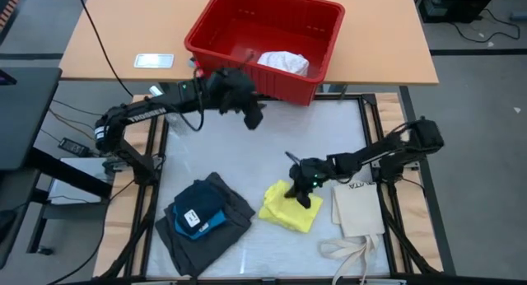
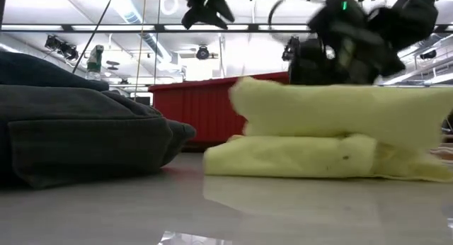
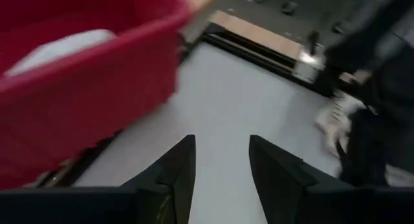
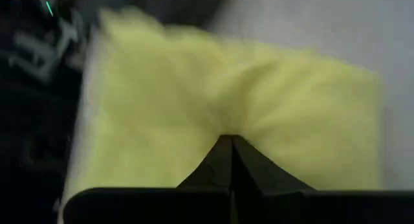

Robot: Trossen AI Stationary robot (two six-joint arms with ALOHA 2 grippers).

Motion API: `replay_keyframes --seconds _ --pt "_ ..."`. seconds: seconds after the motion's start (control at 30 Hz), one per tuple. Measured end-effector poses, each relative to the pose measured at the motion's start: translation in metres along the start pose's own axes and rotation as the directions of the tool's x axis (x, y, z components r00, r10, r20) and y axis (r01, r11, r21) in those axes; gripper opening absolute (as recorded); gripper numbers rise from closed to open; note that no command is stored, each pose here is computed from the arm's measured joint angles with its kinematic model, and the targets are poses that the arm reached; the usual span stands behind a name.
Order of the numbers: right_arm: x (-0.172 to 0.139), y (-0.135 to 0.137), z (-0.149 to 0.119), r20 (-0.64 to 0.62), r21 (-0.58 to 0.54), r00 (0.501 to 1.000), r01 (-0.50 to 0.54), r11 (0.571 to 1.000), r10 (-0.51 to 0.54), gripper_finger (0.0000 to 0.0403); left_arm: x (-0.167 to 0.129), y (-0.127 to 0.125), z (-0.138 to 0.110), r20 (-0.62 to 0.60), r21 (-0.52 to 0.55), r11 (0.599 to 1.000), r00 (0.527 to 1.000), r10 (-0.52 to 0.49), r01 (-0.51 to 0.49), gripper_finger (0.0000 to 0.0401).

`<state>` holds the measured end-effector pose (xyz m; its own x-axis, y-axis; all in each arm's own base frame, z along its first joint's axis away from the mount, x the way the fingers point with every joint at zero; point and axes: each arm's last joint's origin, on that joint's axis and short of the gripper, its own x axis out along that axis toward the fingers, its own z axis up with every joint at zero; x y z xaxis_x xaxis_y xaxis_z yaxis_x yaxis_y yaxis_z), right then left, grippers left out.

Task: Fold laundry
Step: Fold the yellow shirt, then fold the white blouse

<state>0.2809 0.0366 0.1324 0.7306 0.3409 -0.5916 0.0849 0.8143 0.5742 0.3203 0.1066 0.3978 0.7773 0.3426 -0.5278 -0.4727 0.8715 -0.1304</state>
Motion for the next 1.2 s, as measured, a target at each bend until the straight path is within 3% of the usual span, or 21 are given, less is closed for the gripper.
replay_keyframes --seconds 0.13,0.27,0.47,0.57,0.7,0.83,1.0,1.1,1.2 --pt "0.006 -0.013 -0.023 -0.162 0.059 0.985 -0.042 0.997 0.051 0.0010 0.003 0.031 0.004 0.006 -0.037 0.990 0.990 0.140 -0.139 0.0144" --pt "-0.013 -0.008 -0.032 -0.195 0.111 0.977 -0.065 0.992 0.086 0.0010 0.001 0.062 0.009 0.022 -0.067 0.957 0.959 0.284 -0.282 0.0144" --pt "-0.059 0.010 -0.017 -0.073 0.070 0.997 -0.024 0.997 0.029 0.0010 -0.005 0.110 0.019 0.088 -0.064 0.925 0.922 0.378 -0.374 0.0144" --pt "-0.084 0.012 -0.005 0.054 0.055 0.999 0.004 0.999 -0.006 0.0010 -0.007 0.141 0.024 0.129 -0.098 0.922 0.914 0.384 -0.374 0.0144" --pt "-0.118 0.002 0.018 0.296 0.099 0.950 0.075 0.992 -0.102 0.0010 0.001 0.190 0.020 0.121 -0.146 0.916 0.913 0.390 -0.373 0.0144" --pt "-0.154 -0.004 0.053 0.484 0.100 0.860 0.128 0.987 -0.160 0.0010 0.017 0.226 0.009 0.080 -0.098 0.905 0.903 0.422 -0.414 0.0144" --pt "-0.188 -0.009 0.107 0.595 0.055 0.770 0.246 0.968 -0.230 0.0010 0.030 0.260 0.000 0.016 -0.094 0.883 0.887 0.462 -0.459 0.0144" --pt "-0.205 -0.014 0.144 0.619 0.033 0.728 0.352 0.935 -0.296 0.0010 0.041 0.277 -0.007 -0.020 -0.110 0.873 0.879 0.477 -0.476 0.0144" --pt "-0.219 -0.022 0.183 0.658 0.063 0.654 0.446 0.893 -0.373 0.0010 0.050 0.286 -0.013 -0.053 -0.143 0.870 0.882 0.469 -0.471 0.0144"
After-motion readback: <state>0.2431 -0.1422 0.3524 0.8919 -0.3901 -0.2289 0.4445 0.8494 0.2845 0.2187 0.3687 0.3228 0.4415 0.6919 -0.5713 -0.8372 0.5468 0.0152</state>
